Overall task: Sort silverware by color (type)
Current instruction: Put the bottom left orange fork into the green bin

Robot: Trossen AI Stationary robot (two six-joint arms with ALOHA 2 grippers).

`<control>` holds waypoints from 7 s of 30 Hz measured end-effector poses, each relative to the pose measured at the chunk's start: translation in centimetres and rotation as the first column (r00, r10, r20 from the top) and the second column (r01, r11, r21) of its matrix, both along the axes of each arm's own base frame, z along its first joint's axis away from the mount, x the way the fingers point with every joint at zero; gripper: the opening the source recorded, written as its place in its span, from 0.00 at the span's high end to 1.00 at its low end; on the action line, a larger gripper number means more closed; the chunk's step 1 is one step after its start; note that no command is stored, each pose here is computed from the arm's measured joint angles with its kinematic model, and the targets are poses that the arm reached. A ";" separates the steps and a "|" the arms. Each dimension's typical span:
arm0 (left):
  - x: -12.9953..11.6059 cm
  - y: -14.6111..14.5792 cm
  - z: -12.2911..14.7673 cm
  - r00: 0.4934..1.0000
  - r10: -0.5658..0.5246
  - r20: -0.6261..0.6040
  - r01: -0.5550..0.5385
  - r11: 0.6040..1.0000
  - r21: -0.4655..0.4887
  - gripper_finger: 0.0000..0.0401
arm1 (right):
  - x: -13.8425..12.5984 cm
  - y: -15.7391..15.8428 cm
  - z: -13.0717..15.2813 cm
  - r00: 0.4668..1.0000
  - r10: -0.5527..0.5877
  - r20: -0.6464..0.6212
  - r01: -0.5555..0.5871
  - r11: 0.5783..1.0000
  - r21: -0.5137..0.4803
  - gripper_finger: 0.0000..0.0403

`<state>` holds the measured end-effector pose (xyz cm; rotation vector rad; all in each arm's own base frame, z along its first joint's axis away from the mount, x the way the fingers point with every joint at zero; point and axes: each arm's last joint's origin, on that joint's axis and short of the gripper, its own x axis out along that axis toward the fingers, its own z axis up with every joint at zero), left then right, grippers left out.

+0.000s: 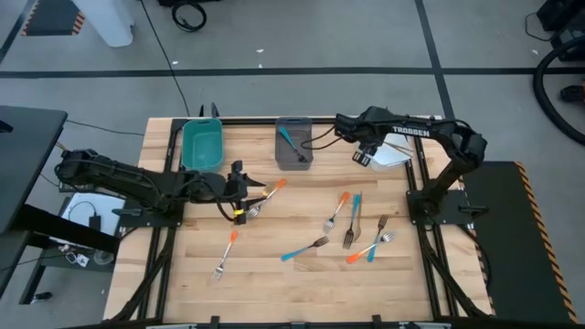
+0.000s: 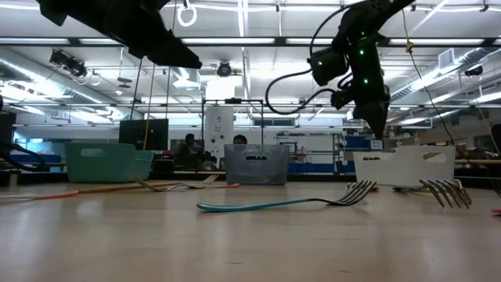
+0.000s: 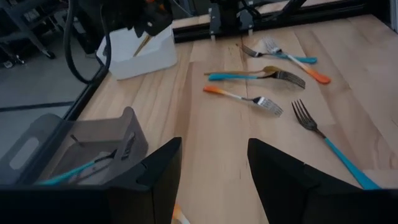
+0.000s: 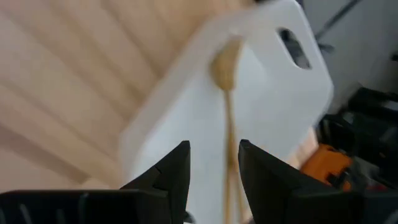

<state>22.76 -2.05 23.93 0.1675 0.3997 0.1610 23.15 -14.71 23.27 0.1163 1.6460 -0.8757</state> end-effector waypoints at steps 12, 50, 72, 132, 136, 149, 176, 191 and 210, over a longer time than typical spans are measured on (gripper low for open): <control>-0.7 0.0 -1.4 0.991 0.053 -0.125 -0.078 0.976 -0.204 0.52 | 3.3 4.9 0.0 0.979 0.181 0.094 -0.179 0.983 -0.031 0.65; -3.0 0.0 -4.3 0.848 0.216 -0.485 -0.463 0.747 -0.477 0.52 | 11.2 17.9 -0.4 0.390 0.501 0.772 -0.518 0.813 -0.266 0.66; -0.3 -1.3 -6.9 0.819 0.188 -0.542 -0.462 0.775 -0.431 0.52 | 9.9 20.7 -3.3 0.122 0.492 0.862 -0.437 0.806 -0.398 0.66; 0.6 -16.1 -9.4 0.322 0.217 -0.922 -0.819 0.552 -0.156 0.53 | 10.2 18.6 -2.8 0.114 0.662 0.741 -0.355 0.724 -0.592 0.68; 0.5 -16.1 -10.0 0.349 0.179 -0.920 -0.806 0.559 -0.196 0.58 | 10.2 18.9 -2.8 0.110 0.676 0.729 -0.368 0.709 -0.602 0.68; 0.2 -15.9 -10.3 0.323 0.176 -0.930 -0.798 0.578 -0.168 0.83 | 10.1 19.2 -2.8 0.104 0.690 0.716 -0.380 0.693 -0.612 0.68; 3.0 -12.4 -9.4 0.349 0.088 -0.933 -0.615 0.773 -0.157 0.97 | 9.1 22.3 -4.0 0.152 0.604 0.782 -0.456 0.745 -0.487 0.68; 4.3 -9.7 -8.4 0.442 0.114 -0.890 -0.514 0.845 -0.147 0.97 | 8.3 23.3 -4.6 0.242 0.668 0.704 -0.447 0.721 -0.530 0.68; 6.2 -6.6 -6.0 0.642 0.164 -0.749 -0.365 0.925 -0.110 0.97 | 8.9 23.9 -3.1 0.304 0.772 0.558 -0.522 0.625 -0.580 0.68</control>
